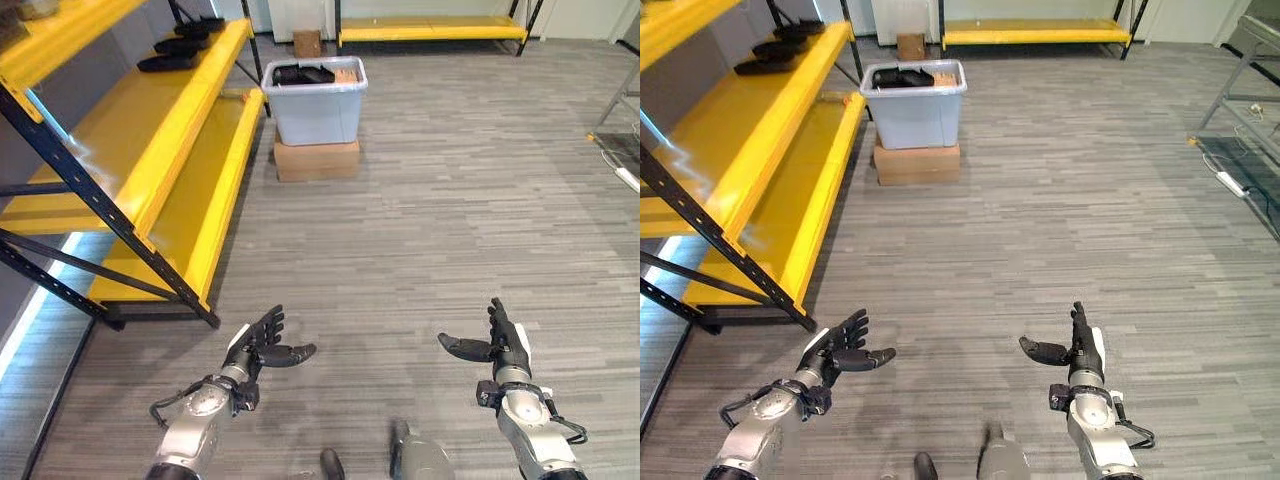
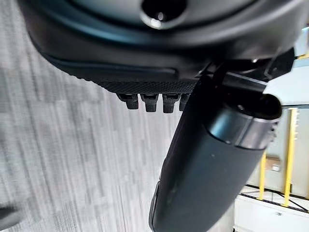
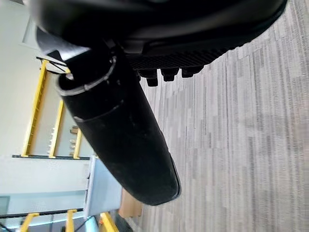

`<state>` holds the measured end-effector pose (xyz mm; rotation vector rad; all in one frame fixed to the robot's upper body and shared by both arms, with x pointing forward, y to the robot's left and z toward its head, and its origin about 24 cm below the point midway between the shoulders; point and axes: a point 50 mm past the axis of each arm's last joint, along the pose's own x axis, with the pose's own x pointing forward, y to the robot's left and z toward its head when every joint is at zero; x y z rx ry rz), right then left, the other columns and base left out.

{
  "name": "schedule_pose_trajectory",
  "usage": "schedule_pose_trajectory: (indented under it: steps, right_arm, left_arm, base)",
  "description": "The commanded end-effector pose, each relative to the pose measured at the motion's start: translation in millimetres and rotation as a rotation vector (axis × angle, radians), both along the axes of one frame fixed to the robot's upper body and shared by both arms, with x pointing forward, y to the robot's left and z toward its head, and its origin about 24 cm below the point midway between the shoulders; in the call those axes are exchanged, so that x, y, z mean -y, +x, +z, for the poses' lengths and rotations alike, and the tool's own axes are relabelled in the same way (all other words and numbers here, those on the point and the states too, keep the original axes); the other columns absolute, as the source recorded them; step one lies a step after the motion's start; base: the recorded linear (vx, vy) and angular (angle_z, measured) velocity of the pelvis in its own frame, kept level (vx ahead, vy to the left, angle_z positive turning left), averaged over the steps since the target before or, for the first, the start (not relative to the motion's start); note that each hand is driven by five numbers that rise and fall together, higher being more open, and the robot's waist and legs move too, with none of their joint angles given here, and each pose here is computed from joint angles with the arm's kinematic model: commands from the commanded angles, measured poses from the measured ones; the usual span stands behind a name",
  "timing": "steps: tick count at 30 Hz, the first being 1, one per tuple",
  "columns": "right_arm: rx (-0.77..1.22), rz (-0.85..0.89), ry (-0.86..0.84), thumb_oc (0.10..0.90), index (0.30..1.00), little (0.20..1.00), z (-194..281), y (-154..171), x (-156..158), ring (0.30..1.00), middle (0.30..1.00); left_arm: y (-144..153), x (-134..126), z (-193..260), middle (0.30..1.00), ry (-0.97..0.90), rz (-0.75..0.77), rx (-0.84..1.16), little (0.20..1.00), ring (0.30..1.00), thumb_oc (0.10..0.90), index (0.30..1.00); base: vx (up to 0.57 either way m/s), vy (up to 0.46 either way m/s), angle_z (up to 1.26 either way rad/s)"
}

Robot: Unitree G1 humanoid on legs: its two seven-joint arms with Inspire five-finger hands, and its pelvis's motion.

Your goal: Move parts from the plastic box to the shelf.

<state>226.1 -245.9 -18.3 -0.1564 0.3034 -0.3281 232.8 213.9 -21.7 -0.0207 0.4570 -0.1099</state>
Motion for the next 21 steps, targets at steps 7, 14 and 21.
schedule_pose_trajectory:
  steps: [7,14,21]
  right_arm:
    - [0.277,-0.144,-0.135,0.9,1.0,1.0,52,19,9,1.0,1.0]
    - [0.449,-0.119,-0.178,0.9,1.0,1.0,98,45,16,1.0,1.0]
    - [0.411,-0.06,-0.189,0.9,1.0,1.0,97,44,20,1.0,1.0]
  left_arm:
    - [10,23,32,1.0,0.005,-0.126,0.227,1.0,1.0,0.9,1.0]
    - [49,44,83,1.0,-0.062,-0.106,0.441,1.0,1.0,0.9,1.0]
    - [51,54,82,1.0,-0.096,-0.085,0.435,1.0,1.0,0.9,1.0]
  base:
    - [0.34,-0.227,0.68]
    - [0.1,-0.18,0.13]
    - [0.18,-0.149,0.2]
